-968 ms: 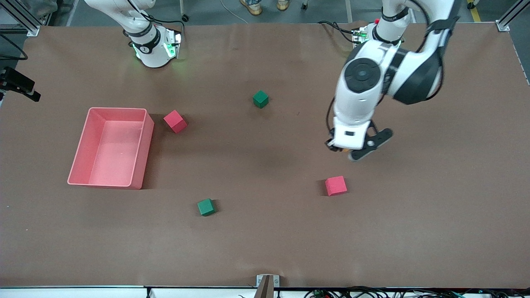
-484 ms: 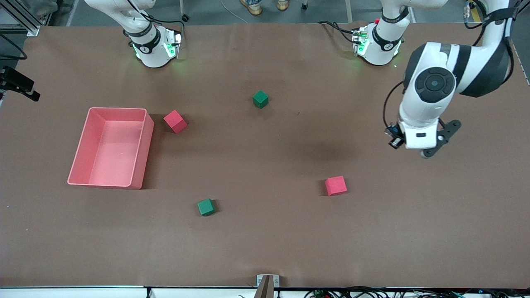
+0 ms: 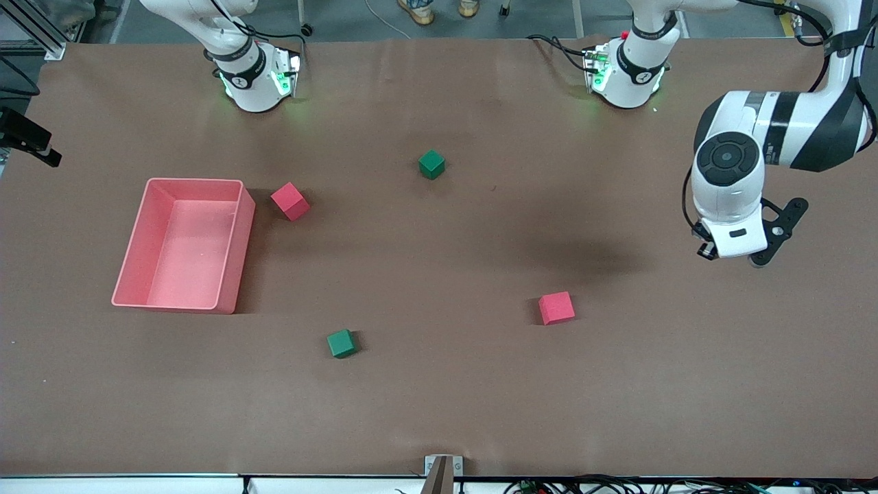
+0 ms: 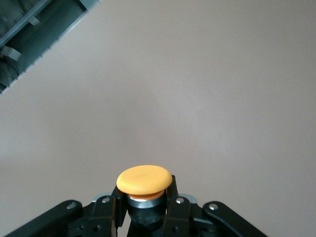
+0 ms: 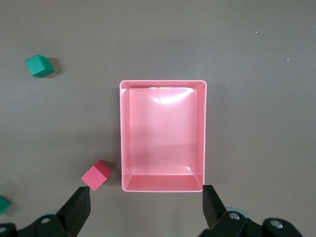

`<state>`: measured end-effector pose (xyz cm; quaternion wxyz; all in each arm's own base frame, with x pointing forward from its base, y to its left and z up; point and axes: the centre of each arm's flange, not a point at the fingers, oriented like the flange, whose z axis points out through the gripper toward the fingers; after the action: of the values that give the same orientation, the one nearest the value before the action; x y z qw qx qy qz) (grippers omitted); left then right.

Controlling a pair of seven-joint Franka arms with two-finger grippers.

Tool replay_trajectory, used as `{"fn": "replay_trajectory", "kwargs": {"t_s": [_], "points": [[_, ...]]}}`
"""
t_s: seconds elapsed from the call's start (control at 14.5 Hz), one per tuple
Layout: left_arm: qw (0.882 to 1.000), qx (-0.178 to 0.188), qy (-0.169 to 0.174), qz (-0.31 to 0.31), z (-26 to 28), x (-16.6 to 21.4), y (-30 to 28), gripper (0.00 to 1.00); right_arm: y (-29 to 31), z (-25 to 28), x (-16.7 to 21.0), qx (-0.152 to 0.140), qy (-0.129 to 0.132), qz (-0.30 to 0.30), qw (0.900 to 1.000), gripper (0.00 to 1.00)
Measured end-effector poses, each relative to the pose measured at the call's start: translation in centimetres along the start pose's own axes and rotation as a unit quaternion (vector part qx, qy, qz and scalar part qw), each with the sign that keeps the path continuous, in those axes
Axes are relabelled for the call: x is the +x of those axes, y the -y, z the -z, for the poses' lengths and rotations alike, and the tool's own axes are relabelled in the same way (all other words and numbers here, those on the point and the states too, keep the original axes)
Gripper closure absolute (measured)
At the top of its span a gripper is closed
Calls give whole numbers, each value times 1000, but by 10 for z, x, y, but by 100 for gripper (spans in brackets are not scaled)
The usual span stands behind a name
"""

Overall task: Place and upright button with both arms
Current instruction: 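Rotate the left wrist to turn the held button cap-up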

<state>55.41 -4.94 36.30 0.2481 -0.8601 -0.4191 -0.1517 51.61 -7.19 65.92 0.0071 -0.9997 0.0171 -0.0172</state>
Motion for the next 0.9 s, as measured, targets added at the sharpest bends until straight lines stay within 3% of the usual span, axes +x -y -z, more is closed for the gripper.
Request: {"fn": "replay_trajectory", "kwargs": {"t_s": [0.28,0.55,0.9], "points": [[992,20,-104,74,-61,-10,-2,67,-3,0,0,0,0,-3,1000,0],[967,10,-215,136,-140,-40,-15,67,-6,0,-1,0,1,-5,1000,0],[939,16,-300,166,-222,-28,6,67,-6,-1,-3,2,8,-5,1000,0]]}}
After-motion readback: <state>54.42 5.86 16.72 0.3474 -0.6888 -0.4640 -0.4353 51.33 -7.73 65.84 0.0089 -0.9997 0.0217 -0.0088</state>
